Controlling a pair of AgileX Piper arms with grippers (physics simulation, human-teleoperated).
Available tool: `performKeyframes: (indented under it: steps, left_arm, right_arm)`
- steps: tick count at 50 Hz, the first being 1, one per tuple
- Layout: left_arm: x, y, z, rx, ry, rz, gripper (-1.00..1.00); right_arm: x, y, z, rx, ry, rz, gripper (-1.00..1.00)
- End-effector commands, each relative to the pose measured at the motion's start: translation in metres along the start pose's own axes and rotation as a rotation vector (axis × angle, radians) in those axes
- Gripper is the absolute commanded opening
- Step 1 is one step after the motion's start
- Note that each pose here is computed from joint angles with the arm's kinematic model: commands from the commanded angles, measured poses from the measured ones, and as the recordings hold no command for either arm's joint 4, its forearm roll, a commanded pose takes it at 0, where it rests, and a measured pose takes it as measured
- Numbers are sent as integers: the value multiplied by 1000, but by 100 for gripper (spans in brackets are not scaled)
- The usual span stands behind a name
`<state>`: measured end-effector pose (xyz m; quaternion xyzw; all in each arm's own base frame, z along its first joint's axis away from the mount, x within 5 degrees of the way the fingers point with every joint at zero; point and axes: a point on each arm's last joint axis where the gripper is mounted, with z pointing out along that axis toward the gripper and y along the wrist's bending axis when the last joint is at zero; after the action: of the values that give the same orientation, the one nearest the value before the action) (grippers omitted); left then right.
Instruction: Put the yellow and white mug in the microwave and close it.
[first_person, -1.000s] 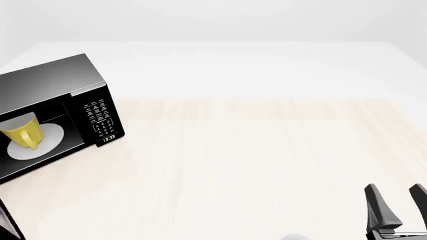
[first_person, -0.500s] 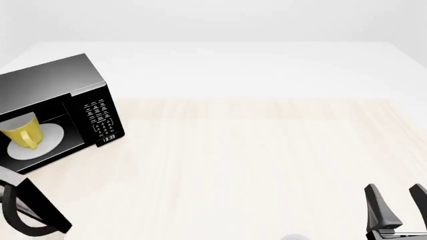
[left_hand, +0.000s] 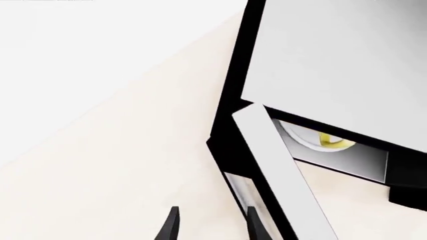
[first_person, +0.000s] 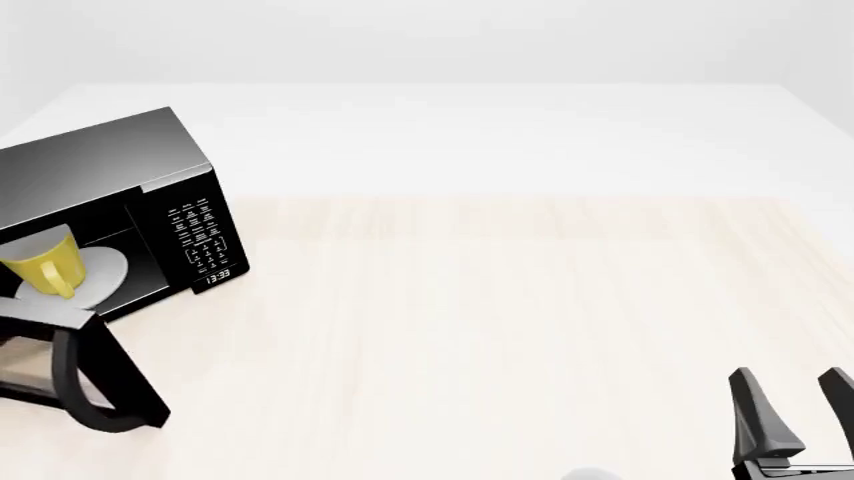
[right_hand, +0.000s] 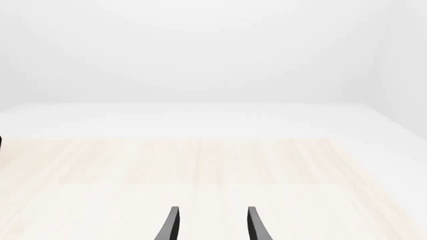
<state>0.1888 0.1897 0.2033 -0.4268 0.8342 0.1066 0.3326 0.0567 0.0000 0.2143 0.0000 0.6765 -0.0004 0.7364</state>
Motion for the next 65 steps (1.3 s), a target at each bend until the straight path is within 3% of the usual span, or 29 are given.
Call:
performKeyframes:
  steps: [1, 20, 65]
  left_arm:
    - [0, -18, 1, 41, -2, 49, 100]
    - [-4, -34, 2, 85, -37, 96, 100]
    - [-34, -55, 17, 123, -91, 100, 100]
  right_arm:
    - [0, 0, 0, 0, 0, 0, 100]
    - [0, 0, 0, 0, 0, 0, 100]
    - [0, 0, 0, 0, 0, 0, 100]
